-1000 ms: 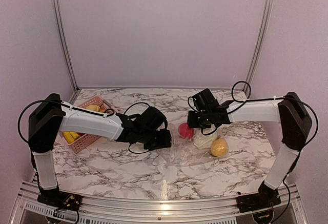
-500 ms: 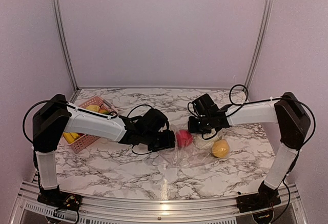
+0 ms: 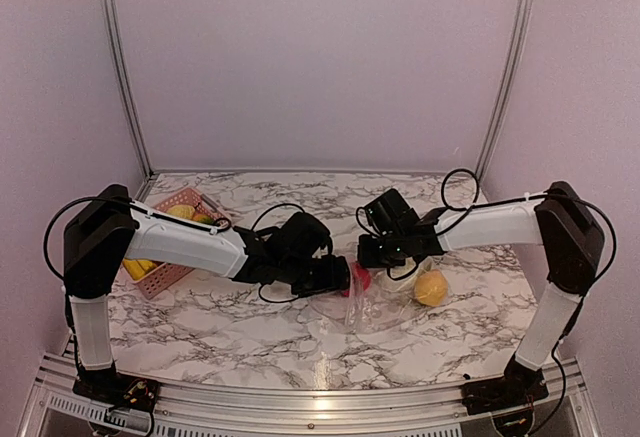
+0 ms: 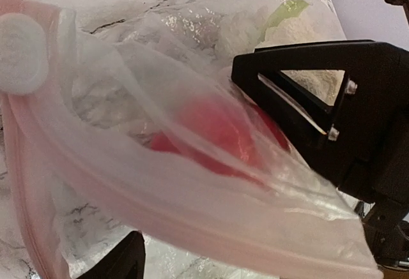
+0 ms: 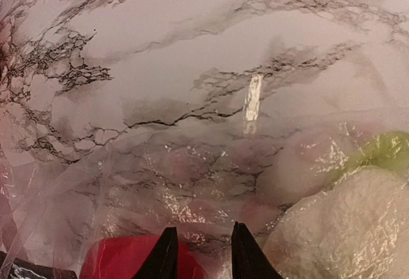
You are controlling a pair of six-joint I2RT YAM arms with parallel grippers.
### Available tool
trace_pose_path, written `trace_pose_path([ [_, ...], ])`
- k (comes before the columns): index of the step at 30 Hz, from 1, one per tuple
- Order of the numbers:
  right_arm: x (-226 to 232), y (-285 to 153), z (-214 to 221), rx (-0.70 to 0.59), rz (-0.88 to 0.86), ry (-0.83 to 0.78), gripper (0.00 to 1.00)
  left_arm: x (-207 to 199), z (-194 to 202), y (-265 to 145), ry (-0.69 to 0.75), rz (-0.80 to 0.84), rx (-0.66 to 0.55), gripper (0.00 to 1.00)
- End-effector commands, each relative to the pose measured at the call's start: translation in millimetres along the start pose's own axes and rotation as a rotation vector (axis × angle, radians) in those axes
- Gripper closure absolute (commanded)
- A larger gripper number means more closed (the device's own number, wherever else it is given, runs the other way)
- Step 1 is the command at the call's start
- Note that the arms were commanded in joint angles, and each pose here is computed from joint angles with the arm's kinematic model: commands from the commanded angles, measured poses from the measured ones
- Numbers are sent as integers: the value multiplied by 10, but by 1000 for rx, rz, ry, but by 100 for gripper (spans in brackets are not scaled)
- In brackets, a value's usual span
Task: Open the zip-top bag and remove the fake food
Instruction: Pick up the fake fruit from the zipper food storage bag.
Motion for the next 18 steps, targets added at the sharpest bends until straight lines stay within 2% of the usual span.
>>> trace_pose_path([
  [1,57,-82,59,13,-17,-16,70,-71,1,55,51,6,5,25],
  [18,117,-92,193,57,-77,-62,56,-68,-18,199,155,-91,31,7],
])
Point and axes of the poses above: each gripper's point midway between its finger pads, its own y axis out along the fingers, its own x axis along the line the jaws close on, z = x × y, the point moved 9 cm from there along -y, back along the fingers
